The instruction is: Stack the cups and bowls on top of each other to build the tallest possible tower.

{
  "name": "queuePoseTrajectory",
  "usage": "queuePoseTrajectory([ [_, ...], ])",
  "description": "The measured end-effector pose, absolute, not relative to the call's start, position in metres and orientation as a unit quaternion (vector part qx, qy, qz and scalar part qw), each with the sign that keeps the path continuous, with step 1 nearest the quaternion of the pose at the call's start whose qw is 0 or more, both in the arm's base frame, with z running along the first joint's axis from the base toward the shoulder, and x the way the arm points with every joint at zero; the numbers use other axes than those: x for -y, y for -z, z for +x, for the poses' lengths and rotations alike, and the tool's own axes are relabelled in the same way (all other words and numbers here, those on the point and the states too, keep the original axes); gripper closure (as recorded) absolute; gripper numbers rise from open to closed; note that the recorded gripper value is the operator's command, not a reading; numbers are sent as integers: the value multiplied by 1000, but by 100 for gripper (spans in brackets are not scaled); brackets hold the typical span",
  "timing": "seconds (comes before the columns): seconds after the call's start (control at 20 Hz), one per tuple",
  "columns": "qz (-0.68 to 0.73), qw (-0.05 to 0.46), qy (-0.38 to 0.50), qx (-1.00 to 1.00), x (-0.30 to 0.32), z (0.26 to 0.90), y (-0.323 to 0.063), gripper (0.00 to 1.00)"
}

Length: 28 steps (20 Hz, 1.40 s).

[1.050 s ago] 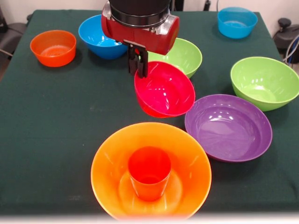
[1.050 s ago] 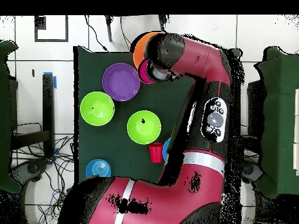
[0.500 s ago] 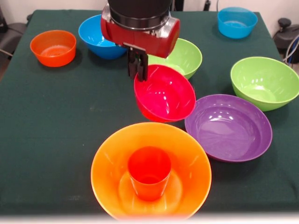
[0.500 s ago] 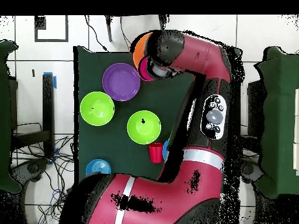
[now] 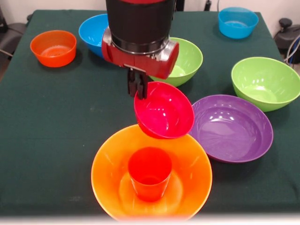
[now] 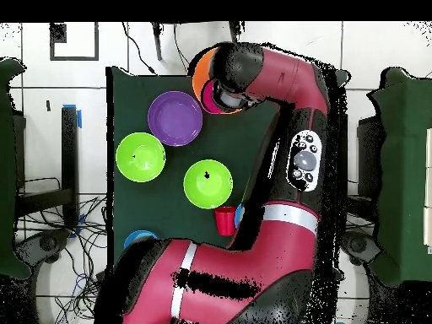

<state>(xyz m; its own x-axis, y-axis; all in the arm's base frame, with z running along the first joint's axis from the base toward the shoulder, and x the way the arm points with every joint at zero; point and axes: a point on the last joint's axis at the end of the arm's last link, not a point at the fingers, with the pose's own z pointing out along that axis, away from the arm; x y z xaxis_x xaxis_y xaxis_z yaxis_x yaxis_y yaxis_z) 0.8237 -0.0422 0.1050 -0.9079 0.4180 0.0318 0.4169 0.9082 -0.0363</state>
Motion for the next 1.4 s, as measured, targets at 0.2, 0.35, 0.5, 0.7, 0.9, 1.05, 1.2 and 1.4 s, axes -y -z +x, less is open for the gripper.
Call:
queuePoseTrajectory([
  [0.2,-213,22,-15,977,42,824,-98,100],
  [0.35,-213,22,-15,977,42,824,-97,100],
  [0.5,-213,22,-16,977,43,824,-98,100],
  [0.7,-214,25,-16,977,43,823,-104,100],
  [0.9,-214,33,-14,976,42,823,-118,100],
  [1.05,-214,48,-12,976,41,821,-132,100],
  [1.2,-213,55,-10,975,40,821,-143,100],
  [1.4,-212,54,-9,976,39,827,-159,100],
])
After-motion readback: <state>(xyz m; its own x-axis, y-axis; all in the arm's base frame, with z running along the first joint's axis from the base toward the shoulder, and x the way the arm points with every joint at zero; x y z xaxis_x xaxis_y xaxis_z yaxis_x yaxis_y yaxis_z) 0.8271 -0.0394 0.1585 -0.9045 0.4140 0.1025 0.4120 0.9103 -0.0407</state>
